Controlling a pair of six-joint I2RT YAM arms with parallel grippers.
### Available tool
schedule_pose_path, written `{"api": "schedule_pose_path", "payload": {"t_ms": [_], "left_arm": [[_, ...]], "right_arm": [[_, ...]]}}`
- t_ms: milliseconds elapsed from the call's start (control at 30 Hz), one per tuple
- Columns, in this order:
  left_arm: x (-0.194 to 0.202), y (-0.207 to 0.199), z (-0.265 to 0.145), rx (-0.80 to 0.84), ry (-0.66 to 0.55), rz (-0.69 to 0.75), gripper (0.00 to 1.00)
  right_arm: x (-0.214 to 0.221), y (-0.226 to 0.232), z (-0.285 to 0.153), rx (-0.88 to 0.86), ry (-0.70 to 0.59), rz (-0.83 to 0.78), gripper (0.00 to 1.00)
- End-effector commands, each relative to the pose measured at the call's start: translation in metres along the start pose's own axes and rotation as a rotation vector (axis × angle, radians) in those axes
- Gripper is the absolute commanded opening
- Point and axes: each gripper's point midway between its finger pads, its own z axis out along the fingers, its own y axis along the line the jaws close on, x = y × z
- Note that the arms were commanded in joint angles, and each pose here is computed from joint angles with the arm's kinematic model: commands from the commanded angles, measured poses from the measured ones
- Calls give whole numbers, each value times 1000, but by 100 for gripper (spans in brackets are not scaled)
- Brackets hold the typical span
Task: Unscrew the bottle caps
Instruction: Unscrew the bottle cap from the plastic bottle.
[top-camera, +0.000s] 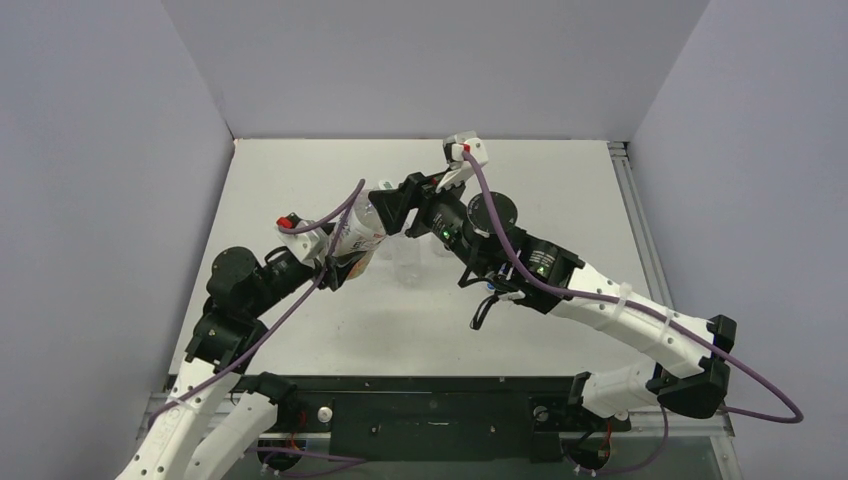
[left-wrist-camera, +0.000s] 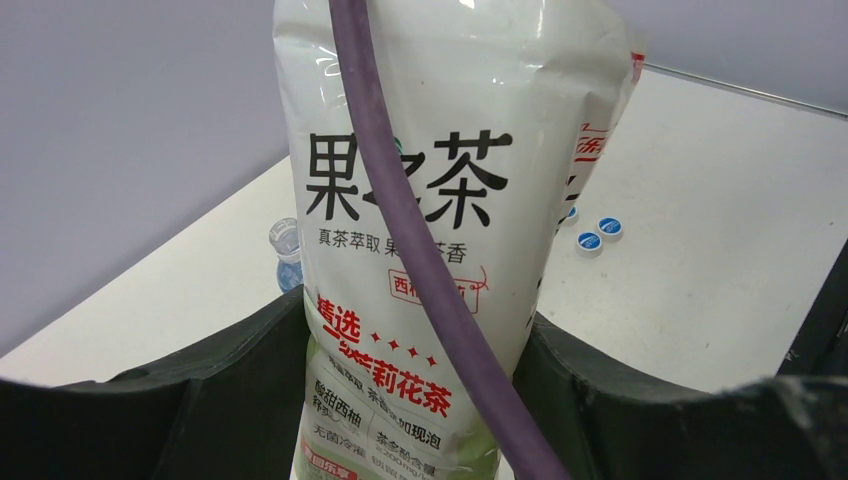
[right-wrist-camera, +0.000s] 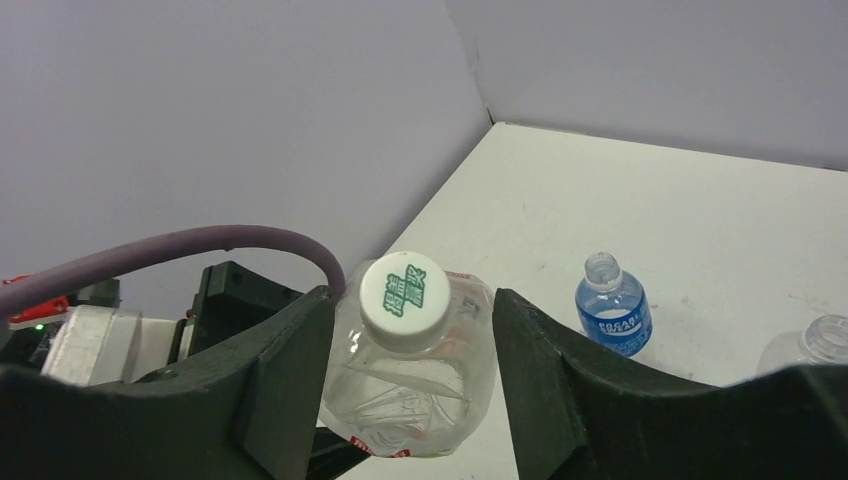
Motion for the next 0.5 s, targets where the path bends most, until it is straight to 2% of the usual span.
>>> {"api": "schedule_pose_path", "payload": {"t_ms": [0,200,467], "left_arm": [[-20,39,-14,-232,-12,9,4],[-20,37,-13,-222,-16,1,4],[-16,35,-13,-214,-16,-5,4]], "right_arm": [[-21,3,4,4,-61,45,55],[-24,8,6,-15,-66,63,44],[-34,10,6,-21,-94,76,45]]}}
